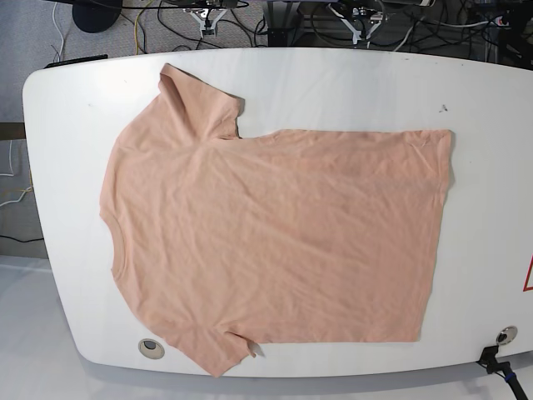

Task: Fold the T-shirt properly

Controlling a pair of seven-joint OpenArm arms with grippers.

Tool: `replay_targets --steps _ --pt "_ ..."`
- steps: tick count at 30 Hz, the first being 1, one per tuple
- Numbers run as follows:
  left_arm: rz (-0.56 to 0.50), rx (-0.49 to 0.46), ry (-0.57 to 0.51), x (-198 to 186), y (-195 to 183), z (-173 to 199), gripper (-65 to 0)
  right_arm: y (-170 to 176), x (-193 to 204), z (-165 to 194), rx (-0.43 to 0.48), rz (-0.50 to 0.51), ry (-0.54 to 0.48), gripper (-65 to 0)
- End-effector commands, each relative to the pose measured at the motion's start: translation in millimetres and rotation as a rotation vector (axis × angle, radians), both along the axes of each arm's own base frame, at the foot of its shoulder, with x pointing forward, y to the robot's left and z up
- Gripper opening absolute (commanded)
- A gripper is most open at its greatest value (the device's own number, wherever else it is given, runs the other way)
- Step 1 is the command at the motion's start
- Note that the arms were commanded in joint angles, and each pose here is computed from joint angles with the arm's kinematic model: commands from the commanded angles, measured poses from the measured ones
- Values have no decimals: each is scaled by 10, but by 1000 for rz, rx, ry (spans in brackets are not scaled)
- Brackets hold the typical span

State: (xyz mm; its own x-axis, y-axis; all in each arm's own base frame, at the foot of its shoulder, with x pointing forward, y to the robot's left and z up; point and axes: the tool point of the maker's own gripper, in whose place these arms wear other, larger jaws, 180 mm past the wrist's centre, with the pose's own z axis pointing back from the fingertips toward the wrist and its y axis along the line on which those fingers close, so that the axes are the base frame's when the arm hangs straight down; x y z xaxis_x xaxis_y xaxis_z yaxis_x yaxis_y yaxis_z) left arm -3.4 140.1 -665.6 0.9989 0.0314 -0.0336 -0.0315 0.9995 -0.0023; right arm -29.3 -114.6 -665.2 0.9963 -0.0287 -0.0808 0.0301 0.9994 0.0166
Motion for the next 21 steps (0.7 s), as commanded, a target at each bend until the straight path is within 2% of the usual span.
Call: replay_targets --steps 1,15,21 --pt "10 -3 -22 84 -3 0 -649 46 39 -2 16 0 -19 -650" --pt "10 -4 -4 56 -12 0 -641 47 24 -1 13 14 -16 -650" --pt "4 -1 5 30 17 2 -641 36 -29 4 41 22 -37 -650"
